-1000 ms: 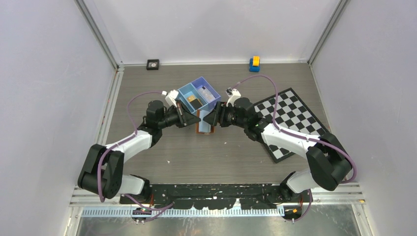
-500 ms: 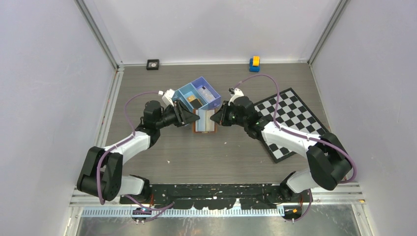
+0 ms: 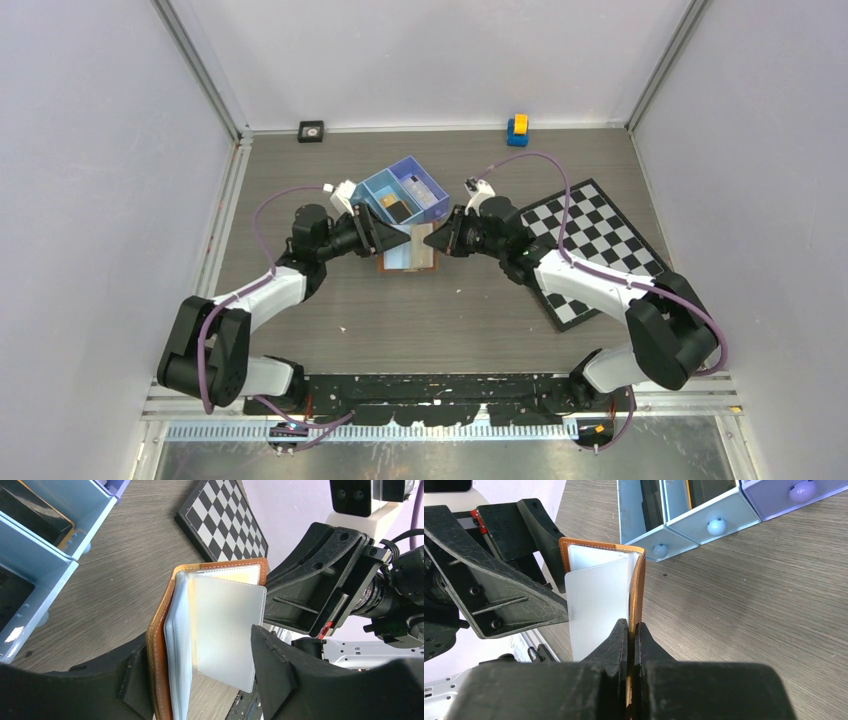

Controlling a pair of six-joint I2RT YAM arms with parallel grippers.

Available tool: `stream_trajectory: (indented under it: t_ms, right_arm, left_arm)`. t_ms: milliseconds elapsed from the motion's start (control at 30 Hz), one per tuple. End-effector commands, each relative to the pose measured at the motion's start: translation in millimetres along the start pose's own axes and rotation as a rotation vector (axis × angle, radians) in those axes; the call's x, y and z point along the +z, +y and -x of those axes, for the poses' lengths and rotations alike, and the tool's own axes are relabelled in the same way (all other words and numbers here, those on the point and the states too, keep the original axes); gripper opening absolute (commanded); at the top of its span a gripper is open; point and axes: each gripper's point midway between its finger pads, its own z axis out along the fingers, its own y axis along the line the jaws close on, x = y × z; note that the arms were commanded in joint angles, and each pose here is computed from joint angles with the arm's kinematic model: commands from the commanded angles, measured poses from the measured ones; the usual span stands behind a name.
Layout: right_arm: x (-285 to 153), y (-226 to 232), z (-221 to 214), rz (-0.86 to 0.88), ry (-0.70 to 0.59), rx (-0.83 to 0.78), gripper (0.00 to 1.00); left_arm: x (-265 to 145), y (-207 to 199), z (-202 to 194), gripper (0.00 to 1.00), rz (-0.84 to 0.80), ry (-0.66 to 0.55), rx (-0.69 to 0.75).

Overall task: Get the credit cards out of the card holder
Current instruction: Open the card holder, then remove the credit card from the card holder.

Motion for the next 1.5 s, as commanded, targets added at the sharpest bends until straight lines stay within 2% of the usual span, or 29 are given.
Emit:
stream_trajectory:
  t_ms: [0,100,533,600,767,900,933,967,1033,1100,1400,1467]
  right_arm:
    - [-12,26,28,0.077,-0.09,-0.016,0.0]
    - [-12,25,28,0.071,-0.089,-0.02,0.0]
    - [-11,18,29,0.029,-0.085,-0.021,0.01]
    - [-11,19,28,0.04,-0.079,-0.025,0.01]
    - [-16,28,30,0.08,-0.093,-0.033,0.01]
    - [-20,33,32,0.105,-0.104,-0.041,0.01]
    - [-21,33,32,0.104,-0.106,-0.041,0.04]
    - [-22,33,33,0.102,-0.109,-0.042,0.15]
    - [-21,32,32,0.096,-0.109,-0.041,0.3]
    - [-20,29,32,0.082,-0.108,-0.04,0.4]
    - [-21,30,32,0.092,-0.108,-0.04,0.43]
    - [-21,32,32,0.104,-0.108,-0.042,0.48]
  left_arm:
    - [-2,-14,10,0.67,-0.06,-0.032,0.042]
    - [-3,-16,10,0.76,-0.066,-0.041,0.047]
    - [-6,-32,13,0.84,-0.149,-0.066,0.066]
    - [-5,-32,13,0.77,-0.152,-0.062,0.069]
    - [-2,-21,10,0.35,-0.094,-0.028,0.062]
    - [-1,-18,10,0.11,-0.08,-0.024,0.056]
    - [-1,-17,10,0.06,-0.076,-0.025,0.053]
    - [-1,-17,10,0.03,-0.075,-0.027,0.052]
    - [-1,-17,12,0.0,-0.074,-0.035,0.05]
    - [-3,-17,14,0.0,-0.072,-0.053,0.047]
    - [-9,-10,22,0.0,-0.068,-0.095,0.01]
    - [-9,-9,22,0.0,-0.063,-0.093,0.004]
